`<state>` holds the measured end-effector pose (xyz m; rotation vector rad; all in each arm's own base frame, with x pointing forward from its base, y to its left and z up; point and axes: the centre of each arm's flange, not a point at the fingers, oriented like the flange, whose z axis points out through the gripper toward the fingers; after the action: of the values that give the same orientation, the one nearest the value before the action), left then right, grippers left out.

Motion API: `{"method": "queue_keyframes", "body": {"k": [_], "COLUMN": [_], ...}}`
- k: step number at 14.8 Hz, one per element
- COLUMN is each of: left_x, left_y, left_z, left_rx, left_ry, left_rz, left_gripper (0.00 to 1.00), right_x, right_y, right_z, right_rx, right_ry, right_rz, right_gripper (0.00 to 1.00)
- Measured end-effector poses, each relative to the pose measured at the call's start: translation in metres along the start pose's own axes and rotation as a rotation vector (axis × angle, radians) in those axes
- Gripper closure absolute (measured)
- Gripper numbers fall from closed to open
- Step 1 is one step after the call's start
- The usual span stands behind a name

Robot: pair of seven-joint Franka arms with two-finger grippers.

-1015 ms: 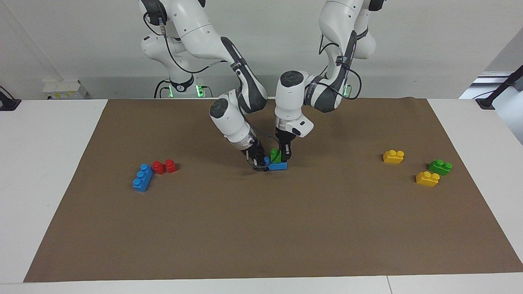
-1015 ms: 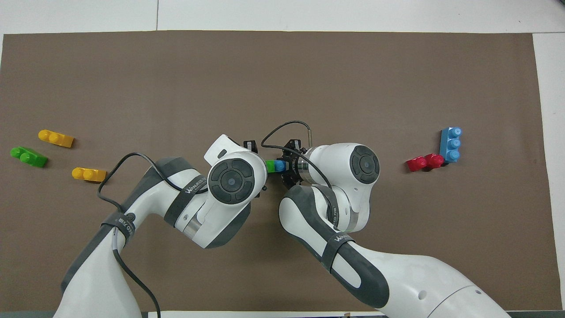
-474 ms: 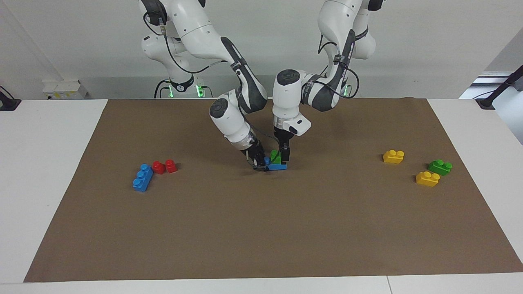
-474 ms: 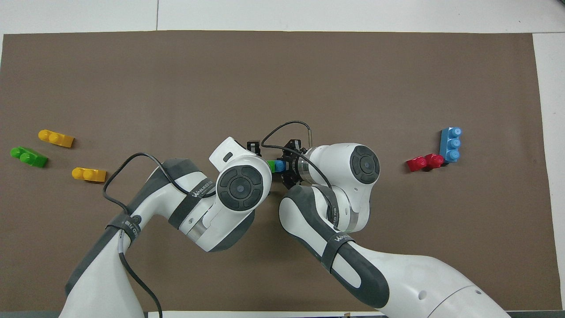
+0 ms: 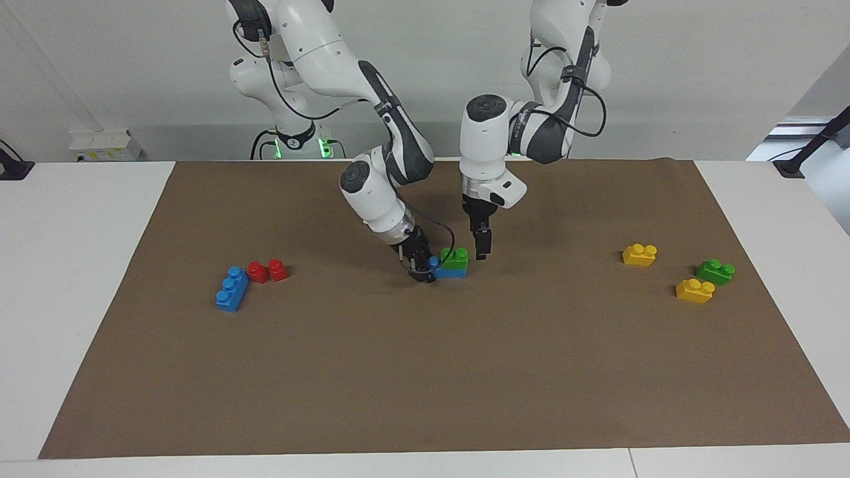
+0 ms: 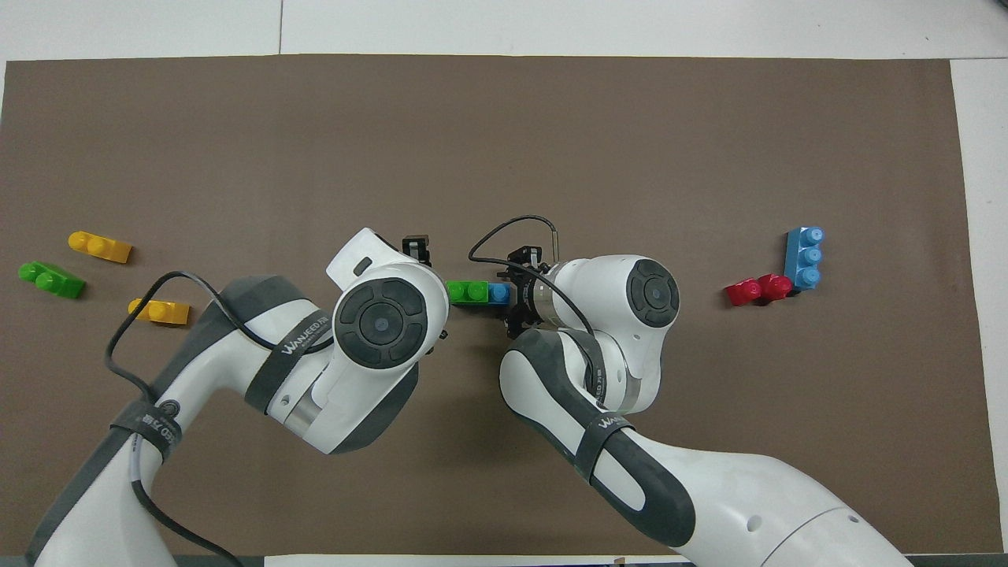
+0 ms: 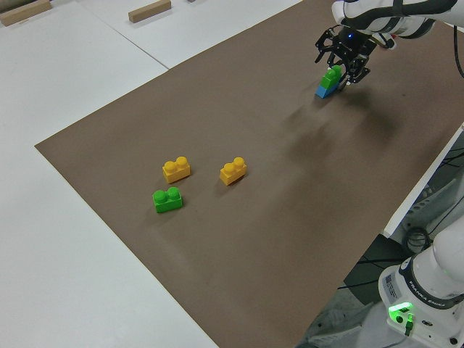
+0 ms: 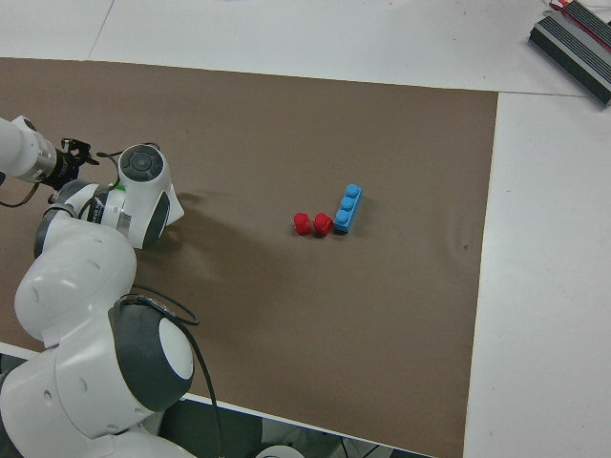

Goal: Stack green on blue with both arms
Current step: 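Open both grippers and release the joined green and blue bricks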

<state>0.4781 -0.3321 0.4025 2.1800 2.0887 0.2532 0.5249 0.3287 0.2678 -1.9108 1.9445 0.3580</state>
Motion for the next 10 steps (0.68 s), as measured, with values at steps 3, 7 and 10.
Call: {"method": "queue_keyframes", "body": {"k": [3, 7, 10], "left_x": [0.025, 0.055, 0.079], "left_y": [0.011, 0.024, 0.035], "left_z": [-0.015, -0.029, -0.039], "left_rx": [0.005, 0.013, 0.009], "left_ry": [0.021, 0.043, 0.050], "left_rz": [0.010, 0.033, 0.052], "left_gripper": [0.00, 0.00, 0.00], "right_x": [0.010, 0.042, 0.076], "right_y": [-0.003, -0.021, -0.042], "right_z": [-0.001, -0.016, -0.050], "right_rx": [-0.005, -0.032, -0.047], "right_ry": [0.000, -0.002, -0.022], "right_rz": [0.027, 0.088, 0.077], "right_gripper": [0.10, 0.04, 0.00]}}
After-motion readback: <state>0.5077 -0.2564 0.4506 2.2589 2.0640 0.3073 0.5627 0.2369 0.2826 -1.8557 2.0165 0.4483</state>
